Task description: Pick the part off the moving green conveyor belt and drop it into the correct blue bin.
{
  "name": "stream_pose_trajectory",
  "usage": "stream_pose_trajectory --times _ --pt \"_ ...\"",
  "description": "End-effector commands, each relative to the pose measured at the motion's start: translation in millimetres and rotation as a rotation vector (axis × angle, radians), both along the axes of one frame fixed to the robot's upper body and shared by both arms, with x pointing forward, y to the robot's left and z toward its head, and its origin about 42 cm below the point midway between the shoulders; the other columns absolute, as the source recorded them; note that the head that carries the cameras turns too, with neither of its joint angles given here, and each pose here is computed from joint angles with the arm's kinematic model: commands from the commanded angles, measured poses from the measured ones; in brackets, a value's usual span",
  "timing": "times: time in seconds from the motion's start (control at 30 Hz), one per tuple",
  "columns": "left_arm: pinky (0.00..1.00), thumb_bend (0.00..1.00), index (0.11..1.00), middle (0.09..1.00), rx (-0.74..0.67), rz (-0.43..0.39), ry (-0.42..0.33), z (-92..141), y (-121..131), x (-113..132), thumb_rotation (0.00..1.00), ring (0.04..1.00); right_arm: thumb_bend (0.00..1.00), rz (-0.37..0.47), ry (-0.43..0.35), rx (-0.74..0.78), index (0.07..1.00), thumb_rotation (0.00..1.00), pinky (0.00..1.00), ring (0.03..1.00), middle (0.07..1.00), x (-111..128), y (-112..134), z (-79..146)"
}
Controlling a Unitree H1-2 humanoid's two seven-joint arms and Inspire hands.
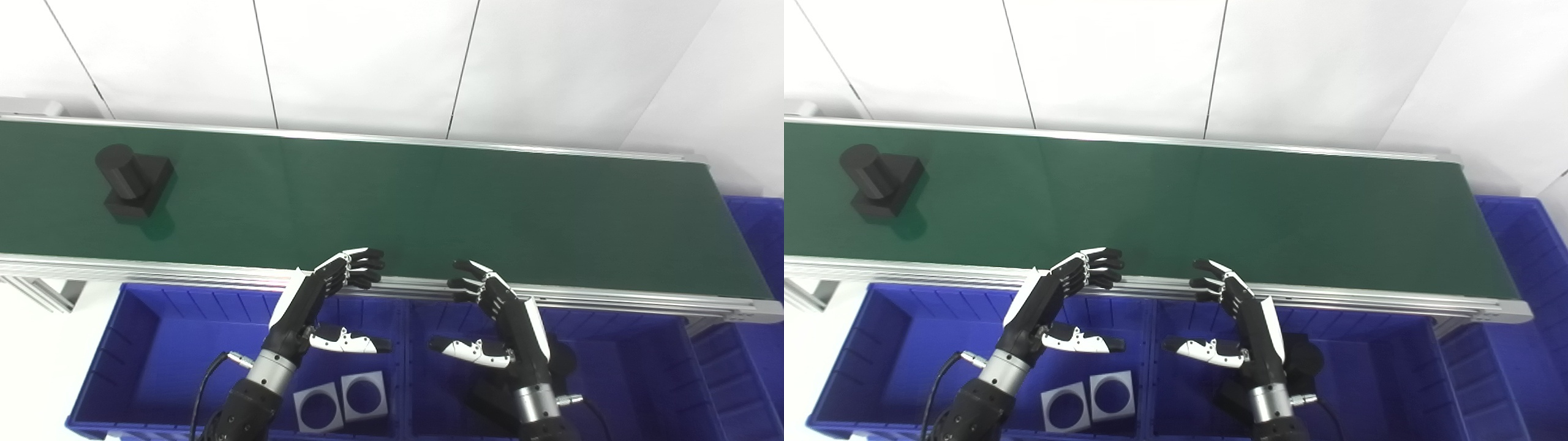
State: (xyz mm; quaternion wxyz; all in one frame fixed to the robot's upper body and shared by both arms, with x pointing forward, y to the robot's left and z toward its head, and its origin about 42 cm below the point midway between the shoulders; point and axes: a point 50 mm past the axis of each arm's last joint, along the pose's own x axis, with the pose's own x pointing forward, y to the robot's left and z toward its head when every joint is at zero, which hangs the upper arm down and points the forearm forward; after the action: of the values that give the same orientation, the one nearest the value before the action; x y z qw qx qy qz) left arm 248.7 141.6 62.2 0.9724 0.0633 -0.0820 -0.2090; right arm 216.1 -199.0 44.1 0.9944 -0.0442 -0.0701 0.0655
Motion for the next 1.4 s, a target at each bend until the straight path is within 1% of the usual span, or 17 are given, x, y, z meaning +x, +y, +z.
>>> stream_pose_trajectory --times 0.0,0.3,0.57,0.73,0.93,1.0,1.17,1.37 --pt "0.64 0.82 0.759 0.745 -0.019 0.003 -0.064 12.0 -0.1 7.8 0.00 0.674 0.80 0.006 -0.049 0.014 0.762 0.14 0.64 0.722 0.836 5.8 4.4 8.7" --pt "0.65 0.82 0.762 0.748 -0.016 0.001 -0.058 11.5 1.0 7.9 0.00 0.678 0.80 0.004 -0.047 0.006 0.760 0.13 0.63 0.716 0.835 7.1 5.2 7.8" --pt "0.64 0.82 0.762 0.745 -0.018 -0.001 -0.061 11.8 0.5 7.8 0.00 0.677 0.80 0.001 -0.045 0.019 0.760 0.12 0.64 0.721 0.834 5.8 5.7 7.6" --pt "0.64 0.82 0.759 0.746 -0.016 -0.001 -0.060 10.0 -0.3 7.7 0.00 0.677 0.80 0.003 -0.037 0.015 0.762 0.13 0.64 0.720 0.836 6.0 4.6 5.7" --pt "0.62 0.83 0.750 0.738 -0.010 0.001 -0.065 -0.7 -4.6 7.5 0.00 0.663 0.80 0.006 -0.001 0.006 0.762 0.15 0.64 0.725 0.838 5.7 -0.5 -4.1" --pt "0.62 0.83 0.749 0.736 -0.003 0.000 -0.060 -5.1 -6.0 7.5 0.00 0.661 0.79 0.004 0.012 -0.001 0.764 0.16 0.64 0.724 0.839 5.5 -2.6 -7.9" --pt "0.61 0.83 0.749 0.740 0.003 -0.003 -0.031 -14.2 -11.0 7.0 0.00 0.662 0.79 -0.007 0.047 0.000 0.765 0.14 0.62 0.714 0.834 4.2 -8.1 -16.8" --pt "0.60 0.84 0.746 0.737 0.031 0.007 -0.017 -22.2 -14.2 8.9 0.00 0.656 0.80 -0.010 0.084 0.008 0.758 0.14 0.62 0.720 0.831 5.1 -11.3 -26.2"
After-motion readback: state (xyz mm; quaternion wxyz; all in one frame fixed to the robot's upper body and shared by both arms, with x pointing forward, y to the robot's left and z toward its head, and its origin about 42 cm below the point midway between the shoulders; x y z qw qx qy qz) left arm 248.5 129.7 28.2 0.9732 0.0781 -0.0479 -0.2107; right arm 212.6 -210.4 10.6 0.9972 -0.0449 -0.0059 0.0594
